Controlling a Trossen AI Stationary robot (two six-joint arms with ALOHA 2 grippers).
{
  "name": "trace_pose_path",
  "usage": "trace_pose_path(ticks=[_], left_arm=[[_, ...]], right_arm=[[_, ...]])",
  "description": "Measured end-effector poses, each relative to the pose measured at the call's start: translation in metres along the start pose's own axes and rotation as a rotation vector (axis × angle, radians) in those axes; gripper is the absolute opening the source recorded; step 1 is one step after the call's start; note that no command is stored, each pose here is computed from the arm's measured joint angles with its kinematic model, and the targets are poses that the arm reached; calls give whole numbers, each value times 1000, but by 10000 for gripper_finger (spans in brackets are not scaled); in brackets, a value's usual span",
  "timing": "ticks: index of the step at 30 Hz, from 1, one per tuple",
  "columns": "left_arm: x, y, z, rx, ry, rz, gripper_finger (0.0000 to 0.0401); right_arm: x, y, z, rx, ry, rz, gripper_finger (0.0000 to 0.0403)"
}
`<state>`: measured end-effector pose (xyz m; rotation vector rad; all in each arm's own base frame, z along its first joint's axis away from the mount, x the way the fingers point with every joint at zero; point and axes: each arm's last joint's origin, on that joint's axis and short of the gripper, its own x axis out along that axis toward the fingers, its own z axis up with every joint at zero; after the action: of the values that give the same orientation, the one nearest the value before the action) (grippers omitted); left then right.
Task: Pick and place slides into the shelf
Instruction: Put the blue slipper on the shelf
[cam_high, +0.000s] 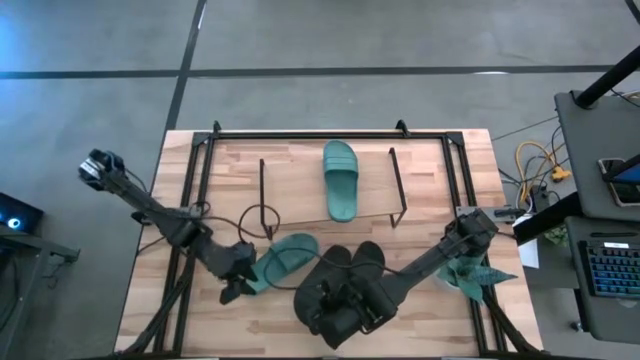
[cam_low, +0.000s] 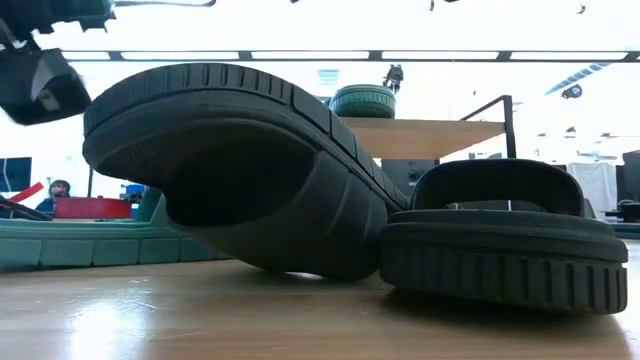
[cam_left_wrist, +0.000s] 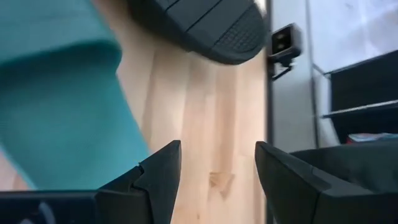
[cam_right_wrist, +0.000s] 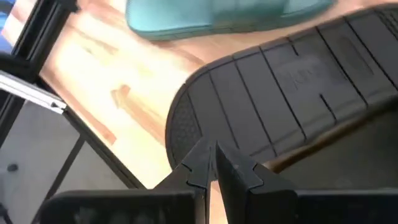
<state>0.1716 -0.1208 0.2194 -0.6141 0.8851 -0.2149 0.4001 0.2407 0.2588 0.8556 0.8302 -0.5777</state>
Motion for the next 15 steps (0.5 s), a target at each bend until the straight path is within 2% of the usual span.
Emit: trace_pose_path(ticks=[2, 7, 11, 15], left_arm=[[6, 0, -8, -27, -20, 13, 191], [20, 4, -24, -90, -83, -70, 191], [25, 17, -33, -159, -138, -43, 191], [23, 26, -38, -169, -183, -8, 191]], right_arm=[[3, -1, 6, -9, 11, -4, 17], [8, -2, 16, -54, 79, -6, 17], [9, -3, 18, -34, 89, -17, 17], [9, -5, 17, 9, 129, -33, 17]])
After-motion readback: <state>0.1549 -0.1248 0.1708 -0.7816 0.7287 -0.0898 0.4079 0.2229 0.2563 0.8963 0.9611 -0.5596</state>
